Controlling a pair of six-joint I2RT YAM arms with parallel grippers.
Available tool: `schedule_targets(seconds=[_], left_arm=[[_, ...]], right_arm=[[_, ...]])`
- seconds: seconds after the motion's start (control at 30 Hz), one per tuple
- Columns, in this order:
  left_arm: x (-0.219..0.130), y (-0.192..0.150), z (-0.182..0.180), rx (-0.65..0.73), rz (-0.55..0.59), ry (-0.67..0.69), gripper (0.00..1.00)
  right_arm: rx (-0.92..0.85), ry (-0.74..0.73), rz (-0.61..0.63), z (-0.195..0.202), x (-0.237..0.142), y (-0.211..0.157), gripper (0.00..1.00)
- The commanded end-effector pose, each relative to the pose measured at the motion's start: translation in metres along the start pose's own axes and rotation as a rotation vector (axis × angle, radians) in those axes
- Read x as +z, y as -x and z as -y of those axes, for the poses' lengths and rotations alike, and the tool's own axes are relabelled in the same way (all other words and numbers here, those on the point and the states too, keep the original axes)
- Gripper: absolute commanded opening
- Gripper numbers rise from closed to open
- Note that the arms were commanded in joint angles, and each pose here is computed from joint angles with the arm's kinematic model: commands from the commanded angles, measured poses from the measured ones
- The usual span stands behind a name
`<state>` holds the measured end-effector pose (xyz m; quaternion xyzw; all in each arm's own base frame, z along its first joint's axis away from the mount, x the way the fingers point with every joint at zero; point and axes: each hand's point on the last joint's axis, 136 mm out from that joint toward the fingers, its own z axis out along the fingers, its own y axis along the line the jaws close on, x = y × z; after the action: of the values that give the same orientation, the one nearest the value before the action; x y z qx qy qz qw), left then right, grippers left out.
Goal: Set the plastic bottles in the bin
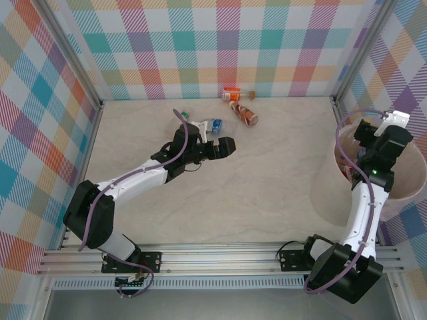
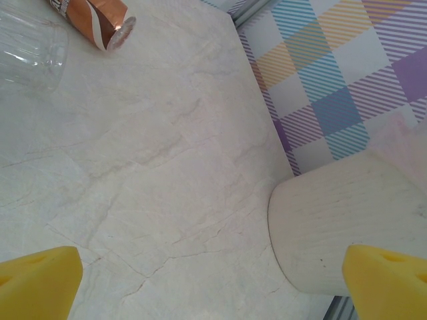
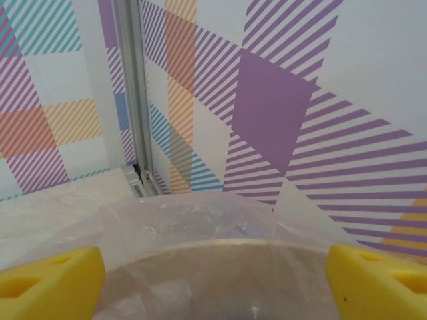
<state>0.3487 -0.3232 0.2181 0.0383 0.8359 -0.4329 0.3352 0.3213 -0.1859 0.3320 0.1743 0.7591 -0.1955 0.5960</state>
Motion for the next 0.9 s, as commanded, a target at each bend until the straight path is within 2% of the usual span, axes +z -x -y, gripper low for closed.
schedule_targets(seconds=[0.0,0.07,0.13,0.2,0.3,0.5,0.7,0.87], left_arm=[[0.005,-0.003,-0.001,0.008,-0.009,0.004,1.0],[0.006,-0.005,-0.003,0.008,-0.012,0.007,1.0],[0.006,-0.005,-0.005,0.005,-0.008,0.013,1.0],[0.006,-0.006,-0.006,0.003,-0.01,0.016,1.0],[0.005,-0.007,-0.007,0.003,-0.011,0.022,1.0],[0.002,-0.009,-0.01,0.02,-0.02,0.043,1.0],[0.003,-0.012,-0.014,0.027,-0.033,0.055,1.0],[0.004,-0.015,-0.017,0.028,-0.038,0.064,1.0]], right_arm=[[0.051,0.02,-0.004,-0.001,-0.008,0.011,0.89],[0.087,0.01,-0.009,0.001,-0.011,0.018,0.89],[0.136,-0.018,-0.04,0.006,-0.012,0.019,0.84],[0.189,-0.067,-0.127,0.013,-0.011,0.012,0.75],[0.257,-0.154,-0.251,0.025,-0.01,-0.007,0.7],[0.305,-0.276,-0.35,0.039,-0.008,-0.047,0.76],[0.35,-0.285,-0.469,0.033,0.002,-0.092,0.77],[0.399,-0.3,-0.467,0.033,-0.001,-0.097,0.81]])
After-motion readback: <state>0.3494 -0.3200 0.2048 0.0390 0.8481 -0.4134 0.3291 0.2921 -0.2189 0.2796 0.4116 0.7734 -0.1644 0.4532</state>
